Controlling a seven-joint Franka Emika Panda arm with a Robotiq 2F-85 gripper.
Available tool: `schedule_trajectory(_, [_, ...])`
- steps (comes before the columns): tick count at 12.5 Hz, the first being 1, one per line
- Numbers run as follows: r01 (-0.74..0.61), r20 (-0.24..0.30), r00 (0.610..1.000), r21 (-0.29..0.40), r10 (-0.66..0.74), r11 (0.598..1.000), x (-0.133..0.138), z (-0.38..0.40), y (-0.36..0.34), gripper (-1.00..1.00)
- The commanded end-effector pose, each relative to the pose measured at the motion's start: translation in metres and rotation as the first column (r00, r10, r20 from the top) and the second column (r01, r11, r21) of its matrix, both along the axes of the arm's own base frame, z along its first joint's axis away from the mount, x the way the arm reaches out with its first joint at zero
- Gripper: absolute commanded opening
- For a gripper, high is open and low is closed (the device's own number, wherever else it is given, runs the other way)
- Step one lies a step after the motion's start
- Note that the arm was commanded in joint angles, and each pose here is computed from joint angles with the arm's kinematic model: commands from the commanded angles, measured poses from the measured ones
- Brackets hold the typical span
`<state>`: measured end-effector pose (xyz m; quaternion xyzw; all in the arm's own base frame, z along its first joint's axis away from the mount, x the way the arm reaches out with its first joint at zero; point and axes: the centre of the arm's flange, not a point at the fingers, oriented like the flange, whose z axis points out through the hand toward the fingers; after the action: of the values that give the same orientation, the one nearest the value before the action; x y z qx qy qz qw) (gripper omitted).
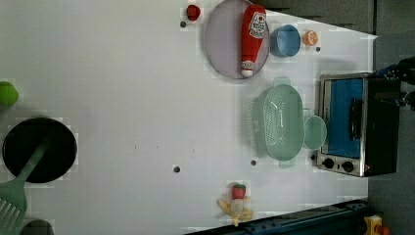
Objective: Drag strainer right to left.
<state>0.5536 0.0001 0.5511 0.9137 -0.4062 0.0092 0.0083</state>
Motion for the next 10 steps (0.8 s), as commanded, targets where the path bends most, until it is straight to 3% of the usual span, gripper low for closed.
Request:
schedule_trajectory(1, [0.056,0.004,0.998,0.011,-0.056,0.998,-0.182,0.081,-0.023,0.58])
schedule_trajectory(3, [0.056,-0.007,0.998,0.01,-0.056,0.998,-0.18,0.076,-0.023,0.99])
schedule_trajectory(7, [0.069,-0.106,0.992,0.001,-0.069,0.998,-0.163,0.005,-0.019,1.0])
schedule_trajectory(10, [0.118,-0.103,0.988,-0.006,-0.118,0.993,-0.139,-0.073,-0.016,1.0])
